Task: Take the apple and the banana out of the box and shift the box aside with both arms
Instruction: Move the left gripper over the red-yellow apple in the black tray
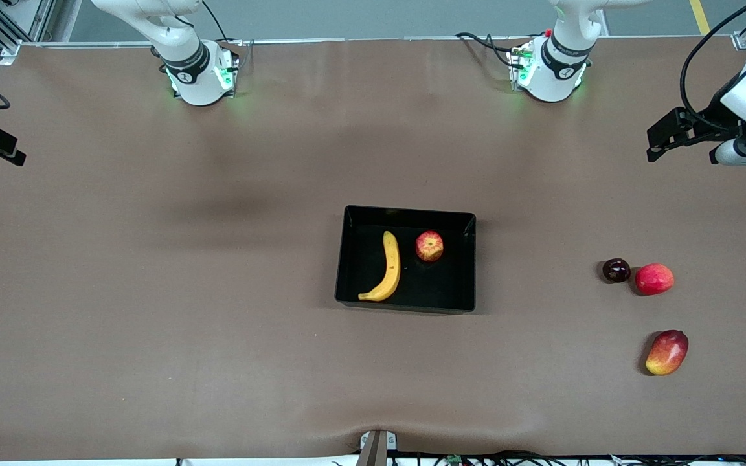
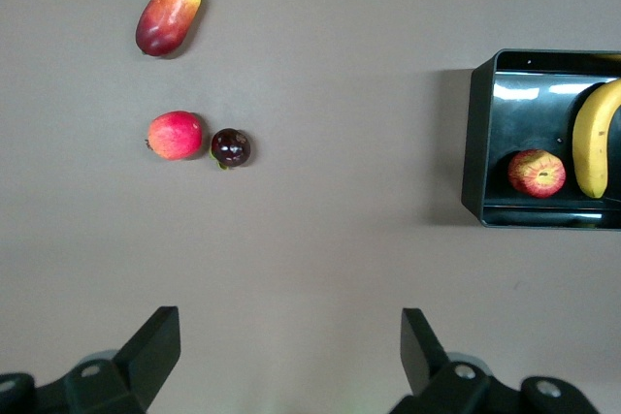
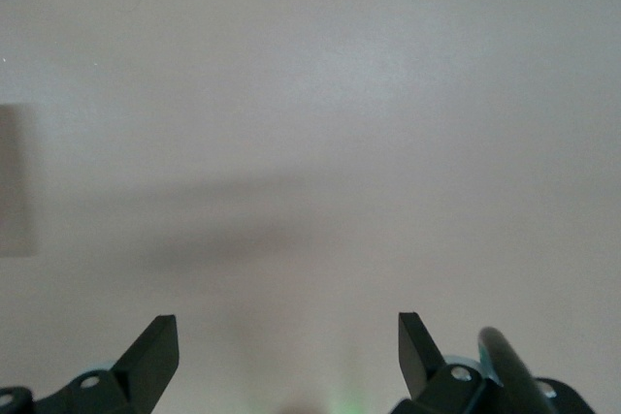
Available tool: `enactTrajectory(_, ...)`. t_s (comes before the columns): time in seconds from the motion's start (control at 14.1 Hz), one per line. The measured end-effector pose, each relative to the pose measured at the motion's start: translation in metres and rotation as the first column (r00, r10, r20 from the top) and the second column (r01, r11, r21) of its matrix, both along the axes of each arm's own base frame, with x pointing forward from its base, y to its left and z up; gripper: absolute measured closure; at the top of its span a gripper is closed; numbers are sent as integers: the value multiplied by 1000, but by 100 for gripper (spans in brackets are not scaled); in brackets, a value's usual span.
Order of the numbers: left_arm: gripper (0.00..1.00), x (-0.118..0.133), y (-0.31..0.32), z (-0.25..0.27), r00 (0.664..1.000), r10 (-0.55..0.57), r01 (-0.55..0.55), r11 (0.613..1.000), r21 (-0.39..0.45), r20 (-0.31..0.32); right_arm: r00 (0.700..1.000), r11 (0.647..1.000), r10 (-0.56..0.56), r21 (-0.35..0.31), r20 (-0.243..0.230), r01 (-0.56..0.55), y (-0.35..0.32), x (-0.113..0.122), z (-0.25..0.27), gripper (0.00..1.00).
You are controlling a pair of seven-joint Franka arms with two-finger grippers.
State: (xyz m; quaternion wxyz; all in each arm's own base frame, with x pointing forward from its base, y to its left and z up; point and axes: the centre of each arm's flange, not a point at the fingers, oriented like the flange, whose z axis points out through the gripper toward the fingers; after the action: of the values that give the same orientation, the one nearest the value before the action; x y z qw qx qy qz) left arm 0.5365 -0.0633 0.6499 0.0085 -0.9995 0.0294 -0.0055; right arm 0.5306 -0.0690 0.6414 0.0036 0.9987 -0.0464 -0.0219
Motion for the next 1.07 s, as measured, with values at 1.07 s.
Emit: enactTrajectory(1.07, 0, 37, -148, -122, 994, -3, 3, 1000, -5, -111, 1000, 1000, -4, 0, -4, 4, -2, 1, -2, 0)
